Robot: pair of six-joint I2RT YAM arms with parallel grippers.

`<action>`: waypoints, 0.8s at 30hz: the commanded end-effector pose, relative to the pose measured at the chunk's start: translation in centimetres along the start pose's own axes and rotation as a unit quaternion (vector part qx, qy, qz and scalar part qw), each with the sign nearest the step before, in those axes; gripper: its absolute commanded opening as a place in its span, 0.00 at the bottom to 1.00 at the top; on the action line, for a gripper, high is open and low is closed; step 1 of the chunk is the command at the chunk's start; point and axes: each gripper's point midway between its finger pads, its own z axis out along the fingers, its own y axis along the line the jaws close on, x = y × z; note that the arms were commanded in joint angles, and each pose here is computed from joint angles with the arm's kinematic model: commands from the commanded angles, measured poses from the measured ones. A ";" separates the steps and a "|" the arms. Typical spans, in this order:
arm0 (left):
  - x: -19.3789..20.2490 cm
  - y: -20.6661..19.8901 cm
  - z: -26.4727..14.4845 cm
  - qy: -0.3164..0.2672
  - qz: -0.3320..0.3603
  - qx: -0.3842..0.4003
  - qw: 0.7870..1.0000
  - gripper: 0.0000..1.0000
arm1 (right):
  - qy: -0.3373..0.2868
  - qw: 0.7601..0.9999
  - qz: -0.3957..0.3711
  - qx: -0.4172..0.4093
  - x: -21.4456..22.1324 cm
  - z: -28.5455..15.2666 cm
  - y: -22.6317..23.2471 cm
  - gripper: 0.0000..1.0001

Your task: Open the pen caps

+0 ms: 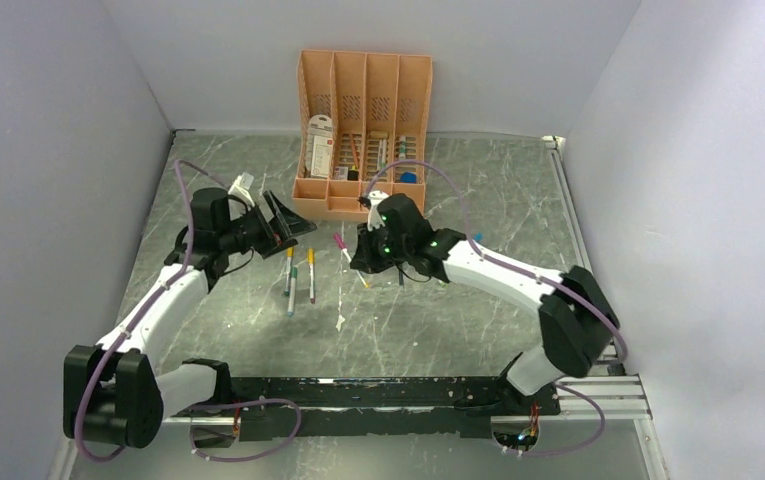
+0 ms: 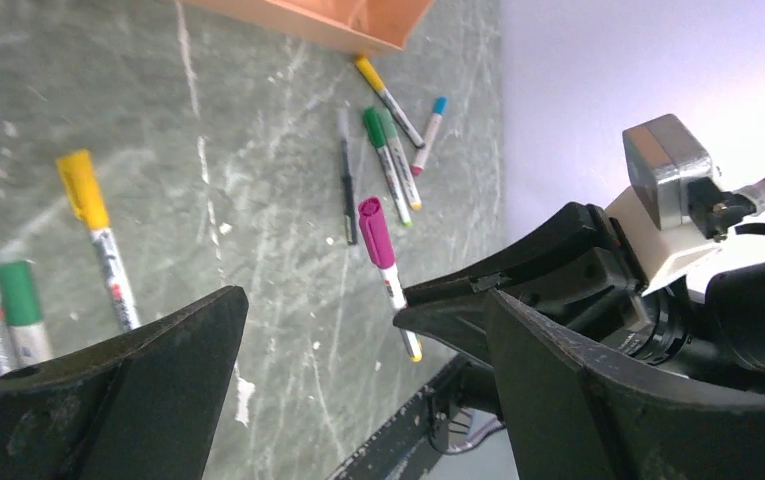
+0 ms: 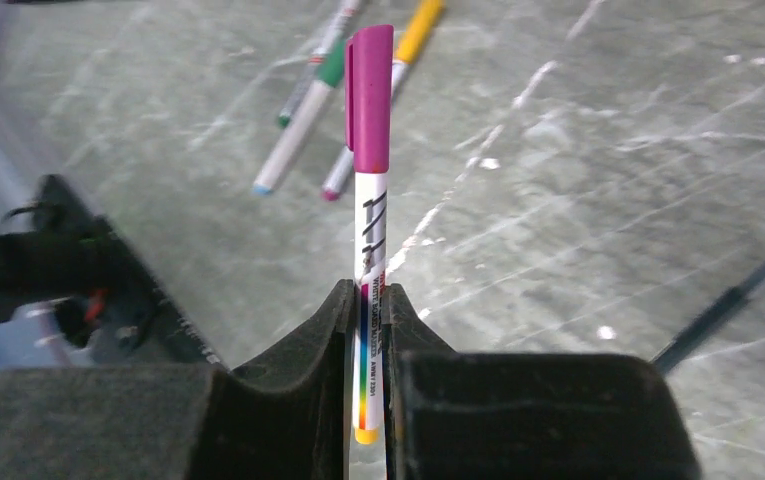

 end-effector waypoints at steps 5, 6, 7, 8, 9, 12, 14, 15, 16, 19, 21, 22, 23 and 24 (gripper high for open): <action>0.8 -6.9 -2.9 -0.049 0.020 0.094 0.994 0.99 | -0.032 0.985 0.065 -0.158 -0.3 -4.1 5.9 0.00; 1.0 -7.1 -3.1 -0.052 0.019 0.101 0.993 0.99 | -0.033 0.983 0.067 -0.169 -0.4 -4.5 6.3 0.00; 1.3 -7.6 -3.4 -0.058 0.022 0.111 0.992 0.99 | -0.034 0.981 0.069 -0.179 -0.5 -4.8 6.7 0.00; 1.6 -7.8 -3.6 -0.063 0.023 0.118 0.991 0.99 | -0.037 0.979 0.074 -0.187 -0.6 -5.1 7.0 0.00; 1.9 -7.9 -3.6 -0.066 0.022 0.123 0.990 0.99 | -0.040 0.977 0.078 -0.196 -0.7 -5.3 7.2 0.00; 2.9 -7.4 -3.1 -0.065 0.022 0.115 0.991 1.00 | -0.054 0.968 0.091 -0.227 -1.3 -6.2 8.1 0.00; 3.3 -7.0 -2.8 -0.065 0.018 0.108 0.992 0.99 | -0.063 0.963 0.102 -0.240 -1.7 -6.6 8.4 0.00; 3.4 -7.0 -2.6 -0.067 0.016 0.109 0.992 0.99 | -0.067 0.961 0.106 -0.245 -1.9 -6.9 8.4 0.00; 3.4 -7.0 -2.5 -0.069 0.014 0.111 0.991 0.99 | -0.073 0.960 0.109 -0.248 -2.1 -7.2 8.5 0.00; 3.4 -7.5 -2.0 -0.072 0.012 0.117 0.990 0.98 | -0.081 0.955 0.115 -0.260 -2.4 -7.7 8.8 0.00; 3.6 -7.7 -1.4 -0.066 0.013 0.115 0.991 0.97 | -0.083 0.954 0.115 -0.265 -2.5 -7.8 8.9 0.00; 3.7 -7.7 -1.1 -0.063 0.013 0.114 0.991 0.97 | -0.085 0.953 0.115 -0.266 -2.5 -7.9 8.9 0.00; 3.9 -7.7 -0.8 -0.060 0.012 0.113 0.992 0.96 | -0.086 0.954 0.115 -0.265 -2.5 -8.0 8.9 0.00; 3.9 -7.6 -0.6 -0.060 0.010 0.111 0.992 0.96 | -0.088 0.954 0.115 -0.263 -2.5 -8.0 8.8 0.00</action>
